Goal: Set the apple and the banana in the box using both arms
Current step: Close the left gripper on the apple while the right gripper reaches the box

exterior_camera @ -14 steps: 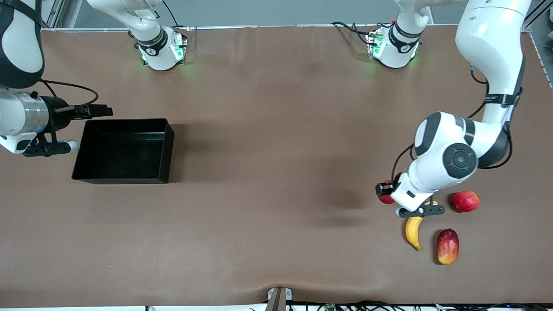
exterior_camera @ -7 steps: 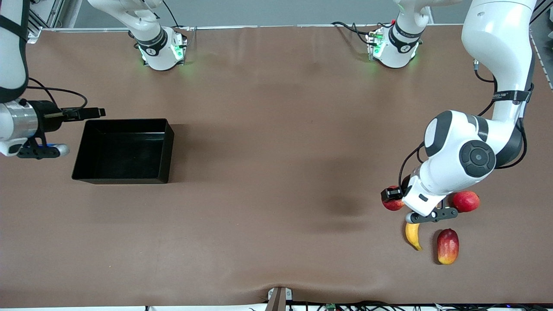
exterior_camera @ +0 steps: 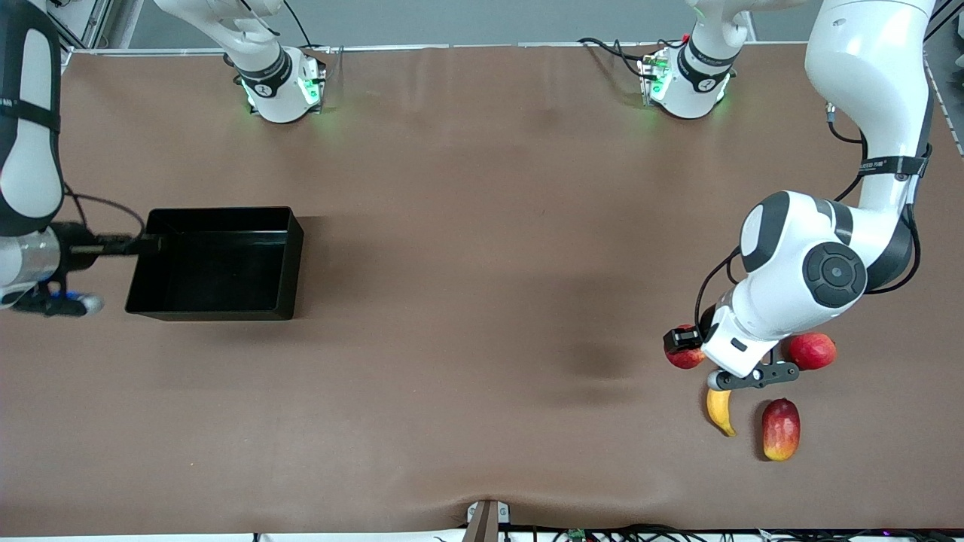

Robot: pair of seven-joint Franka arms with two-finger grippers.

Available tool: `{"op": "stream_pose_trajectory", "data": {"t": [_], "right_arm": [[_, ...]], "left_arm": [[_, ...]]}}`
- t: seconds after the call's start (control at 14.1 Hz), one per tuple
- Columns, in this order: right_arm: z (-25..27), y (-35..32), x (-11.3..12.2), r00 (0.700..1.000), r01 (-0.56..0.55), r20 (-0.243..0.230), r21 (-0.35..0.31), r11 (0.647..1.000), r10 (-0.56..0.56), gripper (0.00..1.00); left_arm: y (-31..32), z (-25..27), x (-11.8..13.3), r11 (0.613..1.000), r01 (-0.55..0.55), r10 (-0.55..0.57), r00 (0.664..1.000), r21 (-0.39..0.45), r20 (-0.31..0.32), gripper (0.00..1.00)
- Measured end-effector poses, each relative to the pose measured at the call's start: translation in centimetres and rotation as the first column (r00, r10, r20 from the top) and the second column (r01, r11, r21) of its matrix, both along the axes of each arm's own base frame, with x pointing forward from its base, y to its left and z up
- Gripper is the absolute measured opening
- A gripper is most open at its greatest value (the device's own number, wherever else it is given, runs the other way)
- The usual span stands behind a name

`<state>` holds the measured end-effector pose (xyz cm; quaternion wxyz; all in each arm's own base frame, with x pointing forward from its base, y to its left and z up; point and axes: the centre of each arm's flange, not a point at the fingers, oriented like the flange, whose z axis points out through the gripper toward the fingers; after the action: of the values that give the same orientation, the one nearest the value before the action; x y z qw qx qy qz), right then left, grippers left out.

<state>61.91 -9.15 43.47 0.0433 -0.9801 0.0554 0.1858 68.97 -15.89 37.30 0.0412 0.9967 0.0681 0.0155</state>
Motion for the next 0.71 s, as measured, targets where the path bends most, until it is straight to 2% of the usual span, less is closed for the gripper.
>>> {"op": "stream_pose_trajectory", "data": {"t": [0.07, 0.42, 0.57, 0.71], "right_arm": [[-1.0, -0.6, 0.1, 1.0, 0.01, 0.021, -0.005, 1.0, -0.009, 1.0], [-4.1, -1.2, -0.8, 1.0, 0.021, 0.017, -0.005, 1.0, -0.021, 1.0], [-4.6, -1.3, -1.5, 0.998, 0.026, 0.056, -0.012, 1.0, -0.025, 1.0], [-5.5, -1.7, -2.6, 0.991, 0.026, 0.133, -0.046, 0.999, -0.019, 1.0]], "left_arm": [[0.1, -0.1, 0.0, 1.0, -0.002, 0.002, 1.0, 0.001, -0.002, 0.65], [1.0, 0.0, 0.2, 1.0, -0.014, 0.014, 1.0, 0.0, 0.0, 0.65], [2.0, 0.2, 0.5, 0.999, -0.032, 0.032, 0.999, 0.0, 0.004, 0.65], [2.7, 0.3, 0.7, 0.999, -0.043, 0.043, 0.999, -0.001, 0.006, 0.65]]}}
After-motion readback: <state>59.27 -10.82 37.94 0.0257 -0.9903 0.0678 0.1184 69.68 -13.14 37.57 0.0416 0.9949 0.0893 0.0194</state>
